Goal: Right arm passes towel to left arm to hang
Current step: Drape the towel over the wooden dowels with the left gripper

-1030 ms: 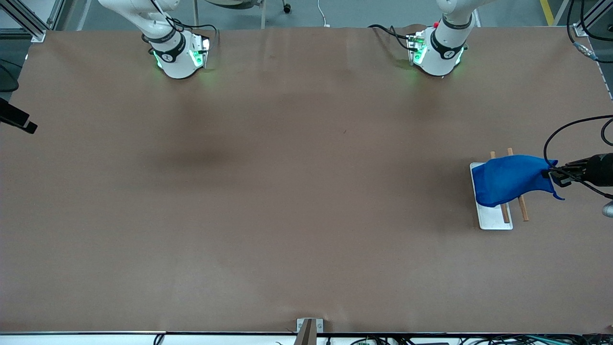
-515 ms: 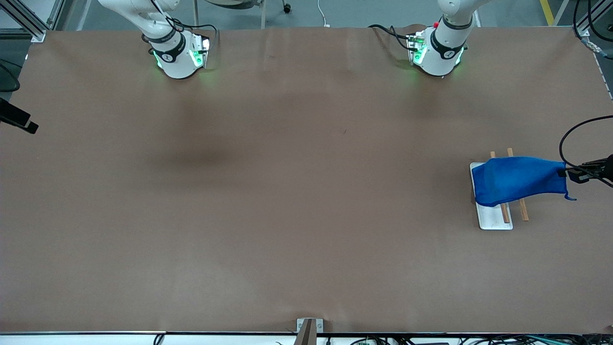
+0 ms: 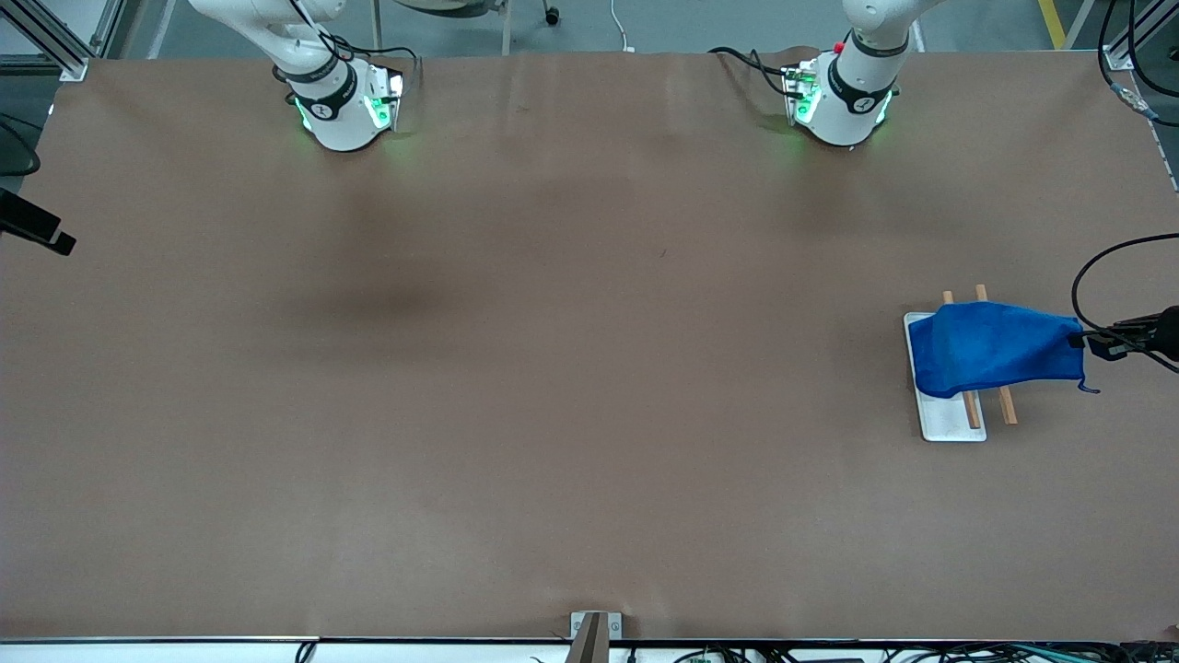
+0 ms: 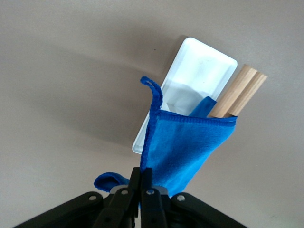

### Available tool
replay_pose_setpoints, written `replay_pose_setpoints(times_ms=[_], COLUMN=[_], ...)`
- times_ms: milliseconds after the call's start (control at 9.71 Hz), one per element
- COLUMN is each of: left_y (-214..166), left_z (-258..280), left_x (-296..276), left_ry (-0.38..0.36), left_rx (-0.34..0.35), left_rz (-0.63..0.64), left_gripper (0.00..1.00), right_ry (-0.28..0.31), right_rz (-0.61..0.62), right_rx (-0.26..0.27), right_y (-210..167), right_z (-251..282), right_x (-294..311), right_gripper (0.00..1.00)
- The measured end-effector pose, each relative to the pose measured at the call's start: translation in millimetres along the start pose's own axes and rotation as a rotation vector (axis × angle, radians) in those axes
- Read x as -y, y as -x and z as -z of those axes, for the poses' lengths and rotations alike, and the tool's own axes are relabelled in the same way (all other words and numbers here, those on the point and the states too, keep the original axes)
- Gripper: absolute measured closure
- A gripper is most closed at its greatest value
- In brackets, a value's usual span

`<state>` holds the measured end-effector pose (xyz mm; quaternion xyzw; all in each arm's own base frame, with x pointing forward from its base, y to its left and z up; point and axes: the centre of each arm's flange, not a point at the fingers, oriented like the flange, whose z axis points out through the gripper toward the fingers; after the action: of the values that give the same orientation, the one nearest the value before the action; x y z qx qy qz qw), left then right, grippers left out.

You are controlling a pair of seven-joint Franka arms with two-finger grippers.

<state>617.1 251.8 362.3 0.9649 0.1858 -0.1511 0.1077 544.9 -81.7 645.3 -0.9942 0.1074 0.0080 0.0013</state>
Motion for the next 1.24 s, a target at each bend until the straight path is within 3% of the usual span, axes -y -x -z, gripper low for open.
replay_pose_setpoints(times_ms=[1236], left_y=[-20], left_z=[-31], left_x=[52], left_ry=[0.022], left_rx=[-0.011], left_rz=[-0.071], left_gripper=[0.96], right_ry=[0.0], right_rz=[0.003], right_rx=[0.004], right_y=[0], right_z=[0], right_x=[1], right_gripper=[0.0])
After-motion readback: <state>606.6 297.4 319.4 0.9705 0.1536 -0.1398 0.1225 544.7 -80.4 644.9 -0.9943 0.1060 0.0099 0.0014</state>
